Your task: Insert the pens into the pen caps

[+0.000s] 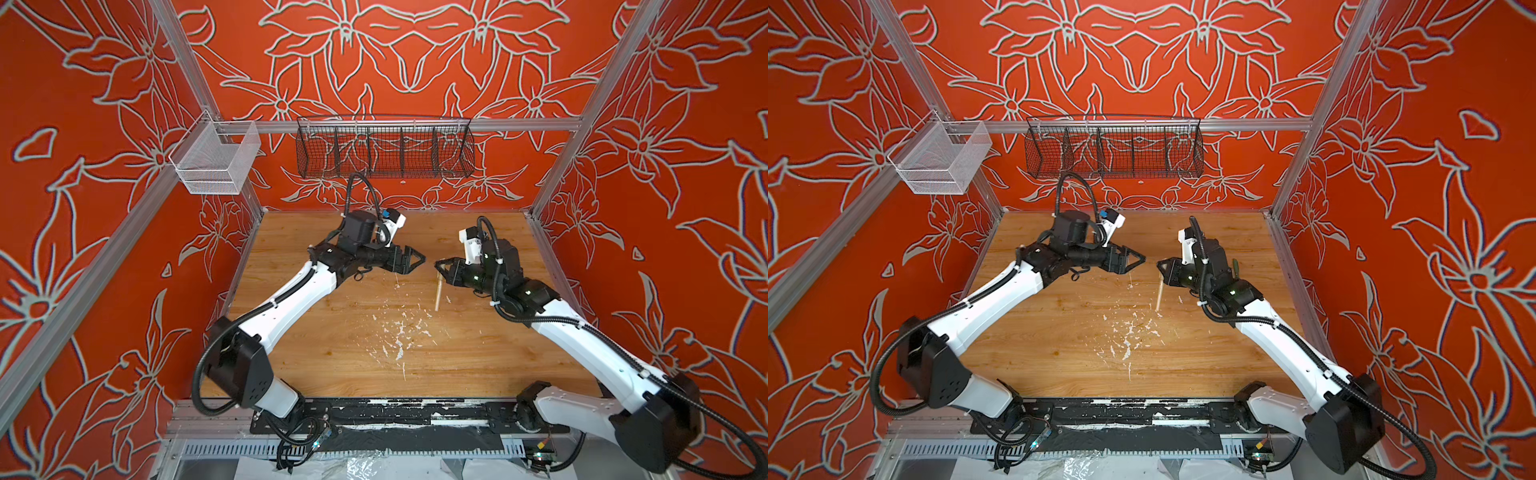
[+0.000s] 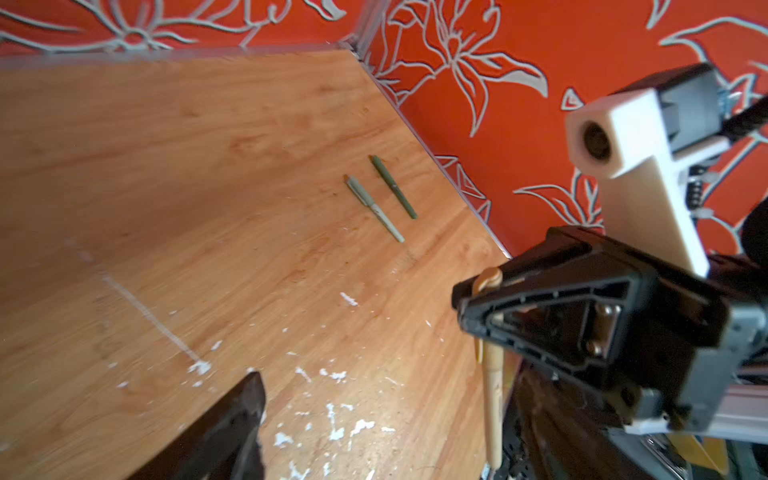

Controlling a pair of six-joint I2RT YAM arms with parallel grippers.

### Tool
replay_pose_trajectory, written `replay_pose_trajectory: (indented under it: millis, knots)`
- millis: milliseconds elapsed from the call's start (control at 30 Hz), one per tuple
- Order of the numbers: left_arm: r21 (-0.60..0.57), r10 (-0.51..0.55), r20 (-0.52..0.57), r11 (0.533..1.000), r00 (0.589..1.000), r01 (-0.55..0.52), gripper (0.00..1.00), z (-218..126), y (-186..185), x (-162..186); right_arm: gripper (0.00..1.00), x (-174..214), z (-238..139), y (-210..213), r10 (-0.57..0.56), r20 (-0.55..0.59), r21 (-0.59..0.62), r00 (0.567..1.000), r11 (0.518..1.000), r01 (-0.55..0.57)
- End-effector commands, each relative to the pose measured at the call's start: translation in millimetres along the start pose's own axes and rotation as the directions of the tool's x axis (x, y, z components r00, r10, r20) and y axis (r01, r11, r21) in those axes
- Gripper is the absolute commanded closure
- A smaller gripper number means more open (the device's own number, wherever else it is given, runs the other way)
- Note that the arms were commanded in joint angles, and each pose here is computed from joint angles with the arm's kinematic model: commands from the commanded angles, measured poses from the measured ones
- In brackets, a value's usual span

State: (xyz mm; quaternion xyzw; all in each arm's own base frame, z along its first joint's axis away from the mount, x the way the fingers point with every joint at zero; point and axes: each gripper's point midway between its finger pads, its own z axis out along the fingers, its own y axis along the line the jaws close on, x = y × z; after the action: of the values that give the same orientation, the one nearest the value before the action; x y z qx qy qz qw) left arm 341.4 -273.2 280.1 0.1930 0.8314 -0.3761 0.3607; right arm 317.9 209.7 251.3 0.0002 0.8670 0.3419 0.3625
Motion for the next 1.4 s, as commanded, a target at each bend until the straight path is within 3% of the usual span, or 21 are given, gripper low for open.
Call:
replay_pose_trajectory:
  millis: [0, 67, 233, 400, 467, 800, 1333, 1367]
  knots:
    - [-0.146, 0.011, 0.052, 0.989, 0.999, -0.003, 0.04, -25.7, 13.6, 10.5, 1.00, 18.1, -0.5, -17.9, -0.023, -0.143, 0.066, 0.989, 0.997, 0.032]
    - [-0.275, -0.006, 0.047, 0.961, 0.999, 0.019, 0.04, -43.2, 35.2, 29.9, 1.00, 23.6, 4.4, -34.7, -0.036, -0.185, 0.141, 0.982, 0.988, 0.063]
    - [-0.556, -0.019, 0.118, 0.827, 0.993, 0.082, 0.03, -89.9, 90.6, 76.6, 1.00, 31.7, 27.3, -76.6, -0.056, -0.218, 0.260, 0.974, 0.959, 0.113]
    - [-0.685, -0.005, 0.252, 0.706, 0.968, 0.182, 0.03, -131.2, 125.8, 113.3, 1.00, 33.3, 64.2, -113.3, -0.107, -0.284, 0.339, 0.953, 0.918, 0.205]
    - [-0.705, 0.010, 0.289, 0.679, 0.957, 0.205, 0.03, -141.8, 133.6, 122.5, 1.00, 30.4, 79.0, -123.1, -0.109, -0.297, 0.343, 0.949, 0.915, 0.212]
    - [-0.735, 0.027, 0.333, 0.634, 0.943, 0.241, 0.03, -166.5, 144.4, 148.5, 1.00, 28.9, 131.0, -173.2, -0.061, -0.381, 0.360, 0.923, 0.909, 0.208]
    - [-0.760, 0.046, 0.310, 0.612, 0.950, 0.219, 0.03, -167.2, 152.1, 151.6, 1.00, 27.4, 156.5, -221.8, 0.013, -0.430, 0.394, 0.903, 0.902, 0.174]
    - [-0.762, 0.046, 0.308, 0.611, 0.950, 0.217, 0.03, -167.0, 152.7, 152.2, 0.96, 26.8, 157.5, -222.5, 0.012, -0.429, 0.395, 0.903, 0.902, 0.175]
